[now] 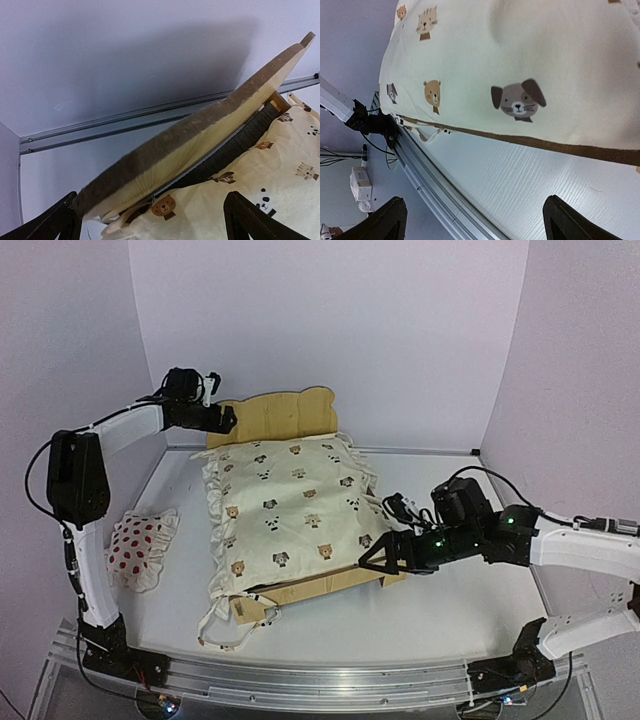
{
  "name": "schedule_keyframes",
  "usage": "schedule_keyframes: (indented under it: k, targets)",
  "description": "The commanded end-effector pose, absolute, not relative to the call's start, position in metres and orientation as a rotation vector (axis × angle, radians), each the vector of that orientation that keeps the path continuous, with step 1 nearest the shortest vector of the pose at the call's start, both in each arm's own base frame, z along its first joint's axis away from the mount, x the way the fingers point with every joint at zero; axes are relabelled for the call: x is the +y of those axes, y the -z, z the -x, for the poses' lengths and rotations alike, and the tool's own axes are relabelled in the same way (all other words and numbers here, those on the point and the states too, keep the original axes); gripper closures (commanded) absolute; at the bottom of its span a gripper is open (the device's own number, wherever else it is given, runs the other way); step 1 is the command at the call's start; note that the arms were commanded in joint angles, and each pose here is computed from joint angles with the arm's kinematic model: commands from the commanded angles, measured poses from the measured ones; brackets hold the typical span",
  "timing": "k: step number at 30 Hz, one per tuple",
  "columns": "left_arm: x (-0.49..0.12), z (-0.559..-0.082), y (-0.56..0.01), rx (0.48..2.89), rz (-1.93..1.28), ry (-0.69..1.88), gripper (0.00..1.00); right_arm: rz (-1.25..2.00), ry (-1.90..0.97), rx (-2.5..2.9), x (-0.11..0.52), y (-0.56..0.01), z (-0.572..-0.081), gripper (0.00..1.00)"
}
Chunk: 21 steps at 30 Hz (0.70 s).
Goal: Set up the pet bed
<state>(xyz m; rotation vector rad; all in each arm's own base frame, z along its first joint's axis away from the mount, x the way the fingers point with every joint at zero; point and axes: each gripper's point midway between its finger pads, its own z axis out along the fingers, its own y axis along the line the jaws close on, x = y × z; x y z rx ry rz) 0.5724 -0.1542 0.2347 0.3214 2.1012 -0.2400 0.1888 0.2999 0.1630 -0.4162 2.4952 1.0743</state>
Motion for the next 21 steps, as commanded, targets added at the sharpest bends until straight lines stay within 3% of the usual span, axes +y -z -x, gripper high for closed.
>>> schedule_keyframes:
  k: [1, 8, 15, 21]
  targets:
    - [-0.154, -0.599, -0.254, 1.999, -0.382, 0.27, 0.01, 0.42, -1.018, 2.564, 0.303, -0.138, -0.18, 0.05]
    - [-0.152, -0.619, -0.235, 2.003, -0.422, 0.287, 0.02, 0.437, -0.985, 2.566, 0.317, -0.115, -0.19, 0.07]
    - [-0.17, -0.61, -0.219, 1.992, -0.528, 0.392, 0.3, 0.397, -0.721, 2.512, 0.307, -0.089, -0.231, 0.13]
    - [-0.164, -0.59, -0.215, 2.024, -0.505, 0.389, 0.47, 0.236, -0.628, 2.506, 0.267, -0.084, -0.274, 0.19]
